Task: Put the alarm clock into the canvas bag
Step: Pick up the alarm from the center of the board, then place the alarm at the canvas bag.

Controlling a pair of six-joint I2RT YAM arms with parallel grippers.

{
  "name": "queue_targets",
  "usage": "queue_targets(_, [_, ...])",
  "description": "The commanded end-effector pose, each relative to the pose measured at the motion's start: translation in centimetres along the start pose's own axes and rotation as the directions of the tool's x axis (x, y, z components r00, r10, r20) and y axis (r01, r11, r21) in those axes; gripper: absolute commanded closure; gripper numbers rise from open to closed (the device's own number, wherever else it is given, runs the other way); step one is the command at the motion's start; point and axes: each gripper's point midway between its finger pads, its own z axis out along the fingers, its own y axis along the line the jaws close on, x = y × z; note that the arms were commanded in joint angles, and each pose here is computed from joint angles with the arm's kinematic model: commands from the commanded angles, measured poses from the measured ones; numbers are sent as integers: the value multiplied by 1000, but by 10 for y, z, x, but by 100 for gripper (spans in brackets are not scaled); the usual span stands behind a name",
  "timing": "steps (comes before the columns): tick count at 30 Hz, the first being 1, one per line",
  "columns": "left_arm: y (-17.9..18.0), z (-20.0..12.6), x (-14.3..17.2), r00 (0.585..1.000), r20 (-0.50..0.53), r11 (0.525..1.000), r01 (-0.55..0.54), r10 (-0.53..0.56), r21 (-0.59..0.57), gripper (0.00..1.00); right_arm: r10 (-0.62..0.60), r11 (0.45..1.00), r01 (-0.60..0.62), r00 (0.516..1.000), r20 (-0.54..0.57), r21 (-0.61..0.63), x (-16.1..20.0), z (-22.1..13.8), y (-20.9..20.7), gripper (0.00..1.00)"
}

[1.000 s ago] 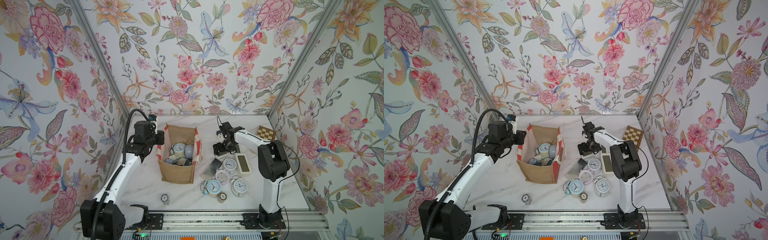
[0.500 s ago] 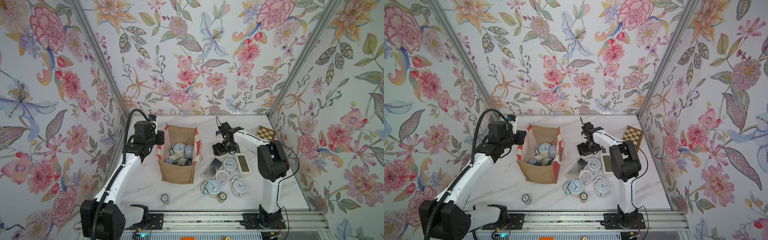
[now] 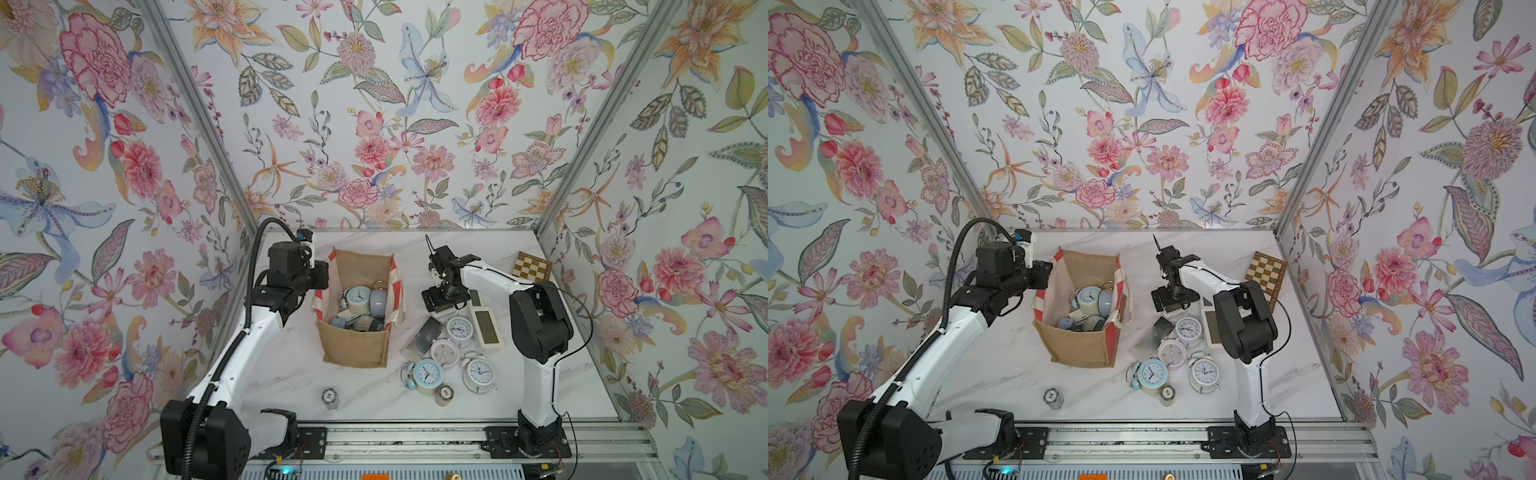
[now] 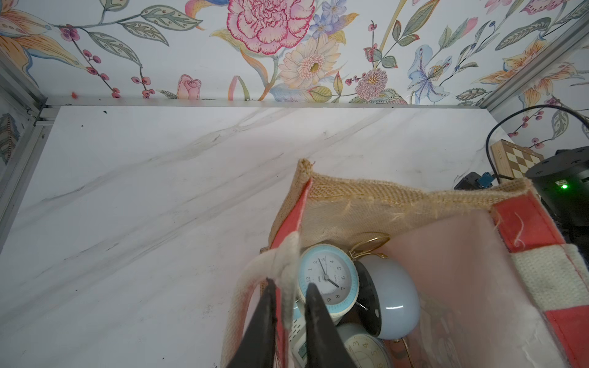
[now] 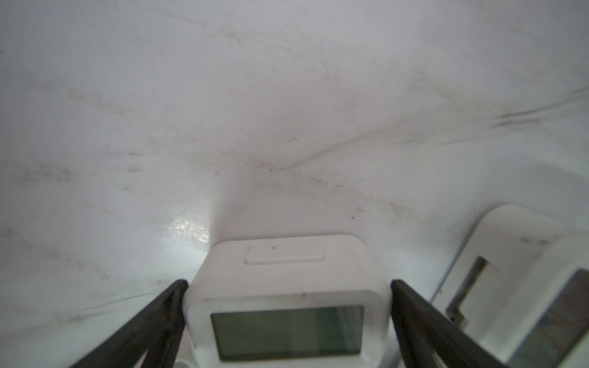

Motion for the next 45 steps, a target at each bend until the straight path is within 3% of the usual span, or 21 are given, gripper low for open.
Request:
queue_targets(1, [-8, -5, -4, 1000, 20, 999, 4, -4, 32, 80, 14, 1000, -14, 1000, -21, 23, 2, 6, -4, 1])
queue_targets(7, [-7, -5, -4, 1000, 20, 1000, 2, -2, 28, 80, 26, 1000, -25, 999, -21, 19, 2, 5, -4, 0])
queue_targets(14, [-7, -5, -4, 1000, 21, 1000, 1, -2, 28, 80, 27, 1000, -27, 999, 22, 14, -7, -14, -3, 12])
queue_targets(27, [-5, -4, 3, 1000, 7, 1000, 0, 0, 20, 77, -1, 1000, 6, 973, 231, -18, -44, -109, 10, 17])
queue_targets(35, [-6, -4, 8, 1000, -7, 1000, -2, 2, 28, 72, -95, 991, 128, 899, 427, -49, -71, -190, 42, 22])
queue_targets(45, [-7, -2, 20, 999, -41, 999, -6, 8, 39, 71, -323, 904, 426, 725, 608, -29, -89, -265, 128, 28])
